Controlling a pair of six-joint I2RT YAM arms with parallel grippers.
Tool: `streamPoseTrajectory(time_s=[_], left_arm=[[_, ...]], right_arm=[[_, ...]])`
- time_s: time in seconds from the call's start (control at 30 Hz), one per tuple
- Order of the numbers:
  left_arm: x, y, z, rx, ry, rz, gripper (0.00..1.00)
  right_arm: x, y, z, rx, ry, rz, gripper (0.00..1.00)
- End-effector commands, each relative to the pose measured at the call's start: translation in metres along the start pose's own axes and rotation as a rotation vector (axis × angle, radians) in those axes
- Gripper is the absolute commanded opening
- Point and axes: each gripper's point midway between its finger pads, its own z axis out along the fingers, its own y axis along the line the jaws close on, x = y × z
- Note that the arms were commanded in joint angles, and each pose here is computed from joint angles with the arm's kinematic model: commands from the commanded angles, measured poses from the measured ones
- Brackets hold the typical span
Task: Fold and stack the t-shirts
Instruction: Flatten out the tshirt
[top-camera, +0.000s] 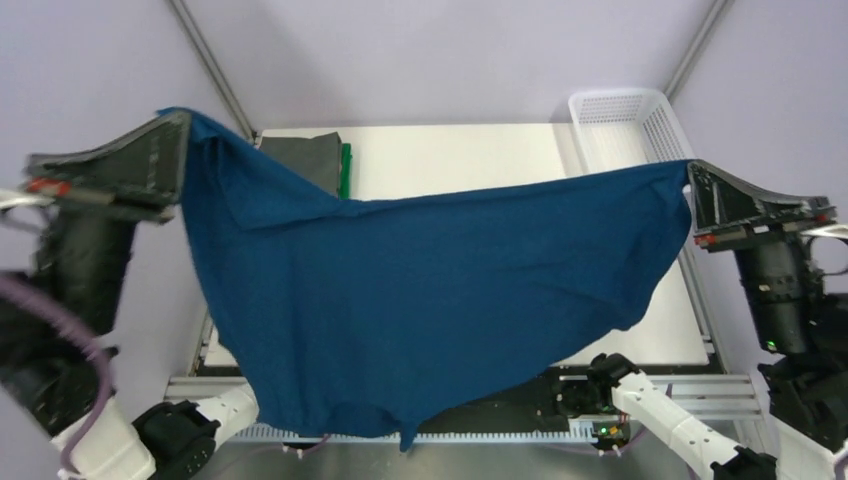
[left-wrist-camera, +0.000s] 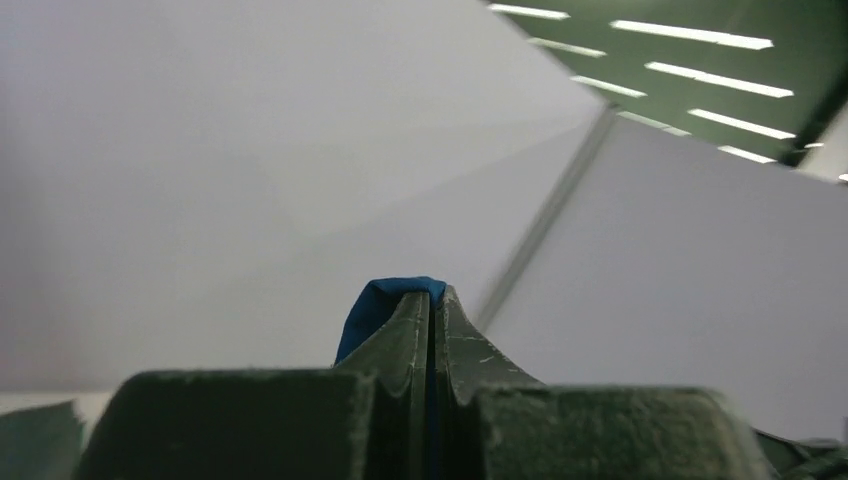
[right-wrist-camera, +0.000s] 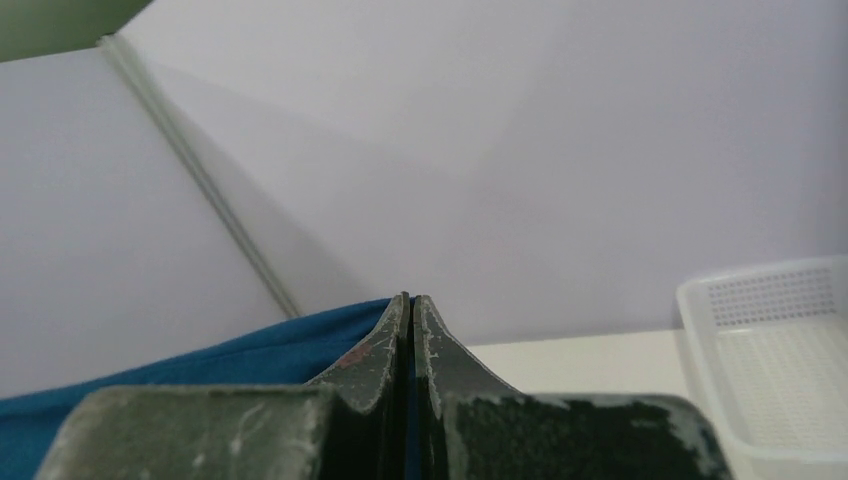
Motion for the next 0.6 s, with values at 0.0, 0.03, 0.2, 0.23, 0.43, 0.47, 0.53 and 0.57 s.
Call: streamPoseTrajectory(time_s=[0.0, 0.03, 0.2, 0.23, 0.43, 0.47, 0.53, 0.57], left_arm=[[0.068, 0.087, 0.051, -0.356, 0.05, 0.162, 0.0], [0.092, 0.113, 0.055, -0.454, 0.072, 0.206, 0.0], [0.195, 0.207, 0.062, -0.741, 0.206, 0.38, 0.0], [0.221, 0.224, 0.062, -0.763, 0.256, 0.379, 0.0], [0.34, 0.334, 0.068, -0.862, 0.486, 0.358, 0.0], [0.358, 0.347, 0.073, -0.853, 0.519, 0.349, 0.0], [0.394, 0.37, 0.079, -0.84, 0.596, 0.325, 0.0], [0.407, 0.379, 0.083, -0.833, 0.624, 0.311, 0.0]], right_arm=[[0.045, -0.053, 0.02, 0.253, 0.048, -0.073, 0.0], [0.063, -0.067, 0.026, 0.321, 0.066, -0.082, 0.0], [0.16, -0.138, 0.029, 0.608, 0.151, -0.18, 0.0], [0.175, -0.149, 0.026, 0.653, 0.16, -0.193, 0.0], [0.262, -0.202, 0.031, 0.777, 0.28, -0.293, 0.0], [0.275, -0.212, 0.034, 0.783, 0.304, -0.288, 0.0], [0.299, -0.232, 0.043, 0.784, 0.331, -0.269, 0.0], [0.311, -0.242, 0.047, 0.785, 0.342, -0.258, 0.0]])
